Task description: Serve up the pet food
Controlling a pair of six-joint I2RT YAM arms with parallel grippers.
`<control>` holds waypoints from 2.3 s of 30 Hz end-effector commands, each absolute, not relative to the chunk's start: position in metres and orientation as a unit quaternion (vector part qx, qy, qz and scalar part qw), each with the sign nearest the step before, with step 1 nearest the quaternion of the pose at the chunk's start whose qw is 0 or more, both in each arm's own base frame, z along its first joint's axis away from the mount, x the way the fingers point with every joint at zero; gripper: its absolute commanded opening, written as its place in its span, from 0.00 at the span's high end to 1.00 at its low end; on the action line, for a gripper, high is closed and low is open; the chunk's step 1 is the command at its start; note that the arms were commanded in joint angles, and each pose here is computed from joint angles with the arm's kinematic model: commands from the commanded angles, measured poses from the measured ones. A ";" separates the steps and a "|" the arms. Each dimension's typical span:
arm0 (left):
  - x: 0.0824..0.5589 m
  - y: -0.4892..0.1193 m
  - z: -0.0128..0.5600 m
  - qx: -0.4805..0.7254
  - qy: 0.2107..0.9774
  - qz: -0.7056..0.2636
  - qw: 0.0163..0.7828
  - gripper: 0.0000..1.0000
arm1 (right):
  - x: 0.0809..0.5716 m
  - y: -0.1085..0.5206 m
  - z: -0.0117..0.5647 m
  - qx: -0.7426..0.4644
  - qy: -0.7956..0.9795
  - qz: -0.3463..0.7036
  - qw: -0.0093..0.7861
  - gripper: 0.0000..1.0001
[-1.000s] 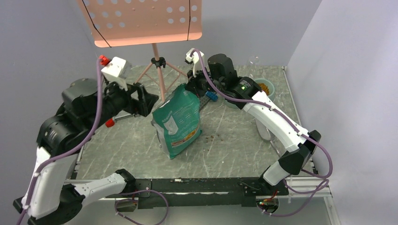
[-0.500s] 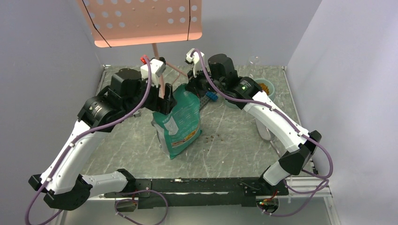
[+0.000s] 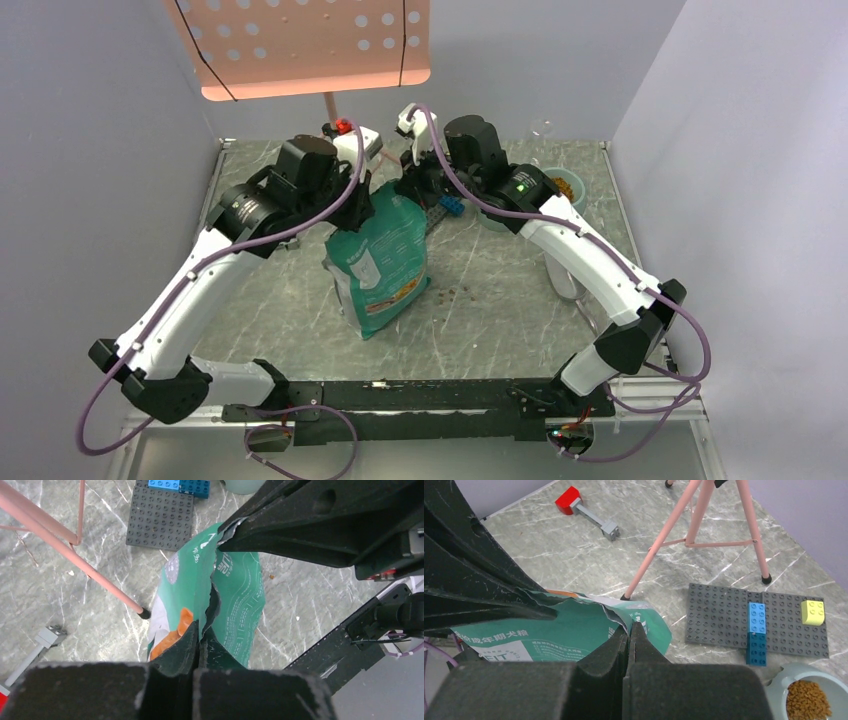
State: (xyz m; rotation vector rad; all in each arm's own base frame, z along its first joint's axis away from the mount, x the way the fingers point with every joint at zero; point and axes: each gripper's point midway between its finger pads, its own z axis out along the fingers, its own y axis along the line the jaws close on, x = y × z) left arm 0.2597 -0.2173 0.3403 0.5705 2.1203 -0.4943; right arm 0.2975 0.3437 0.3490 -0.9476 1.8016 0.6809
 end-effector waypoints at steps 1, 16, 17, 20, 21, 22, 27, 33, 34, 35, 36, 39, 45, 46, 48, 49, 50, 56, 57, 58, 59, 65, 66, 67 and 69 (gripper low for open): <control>0.238 -0.209 0.363 0.201 0.840 -0.227 0.449 1.00 | 0.291 0.359 0.408 -0.370 0.686 0.325 0.536 1.00; 0.209 -0.176 0.405 -0.085 0.825 -0.300 0.471 1.00 | 0.285 0.407 0.413 -0.326 0.745 0.272 0.514 0.11; 0.211 -0.174 0.408 -0.095 0.821 -0.300 0.476 1.00 | 0.284 0.396 0.414 -0.318 0.749 0.261 0.519 0.02; 0.215 -0.175 0.417 -0.110 0.813 -0.306 0.483 1.00 | 0.277 0.361 0.413 -0.291 0.761 0.235 0.530 0.00; 0.216 -0.175 0.417 -0.117 0.812 -0.308 0.481 1.00 | 0.273 0.351 0.403 -0.287 0.769 0.227 0.524 0.00; 0.218 -0.175 0.418 -0.126 0.811 -0.309 0.480 1.00 | 0.266 0.340 0.405 -0.279 0.769 0.230 0.528 0.00; 0.223 -0.172 0.421 -0.181 0.794 -0.326 0.480 1.00 | 0.206 0.336 0.404 -0.308 0.728 0.298 0.535 0.00; 0.226 -0.174 0.445 -0.226 0.760 -0.371 0.483 1.00 | 0.149 0.372 0.399 -0.340 0.689 0.337 0.544 0.00; 0.226 -0.173 0.448 -0.238 0.755 -0.376 0.481 1.00 | 0.144 0.379 0.399 -0.342 0.687 0.337 0.546 0.00; 0.226 -0.173 0.452 -0.252 0.748 -0.387 0.478 1.00 | 0.135 0.388 0.399 -0.347 0.681 0.339 0.549 0.00; 0.226 -0.172 0.454 -0.263 0.741 -0.395 0.476 1.00 | 0.131 0.394 0.396 -0.349 0.680 0.331 0.553 0.00; 0.224 -0.170 0.464 -0.298 0.717 -0.424 0.466 1.00 | 0.127 0.405 0.388 -0.342 0.676 0.300 0.579 0.00; 0.225 -0.179 0.483 -0.312 0.690 -0.471 0.453 1.00 | 0.134 0.415 0.386 -0.312 0.678 0.278 0.604 0.00; 0.225 -0.178 0.484 -0.311 0.692 -0.467 0.454 1.00 | 0.135 0.418 0.386 -0.309 0.679 0.275 0.607 0.00; 0.226 -0.173 0.484 -0.305 0.700 -0.446 0.466 1.00 | 0.140 0.423 0.381 -0.298 0.683 0.263 0.613 0.00; 0.226 -0.169 0.482 -0.303 0.704 -0.435 0.473 1.00 | 0.143 0.426 0.379 -0.295 0.684 0.256 0.616 0.00; 0.227 -0.165 0.480 -0.304 0.706 -0.424 0.479 1.00 | 0.146 0.428 0.376 -0.290 0.687 0.247 0.619 0.01; 0.224 -0.165 0.492 -0.264 0.698 -0.430 0.508 1.00 | 0.167 0.432 0.367 -0.267 0.694 0.204 0.636 0.20; 0.225 -0.168 0.497 -0.222 0.701 -0.421 0.531 1.00 | 0.170 0.431 0.367 -0.267 0.696 0.197 0.637 0.33; 0.226 -0.170 0.498 -0.201 0.705 -0.413 0.540 1.00 | 0.172 0.430 0.366 -0.269 0.697 0.196 0.635 0.51; 0.226 -0.170 0.495 -0.187 0.714 -0.398 0.544 1.00 | 0.174 0.428 0.364 -0.273 0.697 0.198 0.633 0.67; 0.233 -0.150 0.470 -0.115 0.716 -0.316 0.612 0.61 | 0.181 0.402 0.350 -0.329 0.697 0.225 0.596 1.00; 0.234 -0.145 0.465 -0.108 0.716 -0.304 0.619 0.53 | 0.185 0.397 0.349 -0.344 0.695 0.258 0.576 1.00; 0.235 -0.139 0.460 -0.108 0.720 -0.291 0.621 0.43 | 0.191 0.390 0.351 -0.346 0.695 0.273 0.568 1.00; 0.239 -0.132 0.455 -0.112 0.731 -0.268 0.617 0.27 | 0.195 0.380 0.350 -0.364 0.696 0.281 0.551 1.00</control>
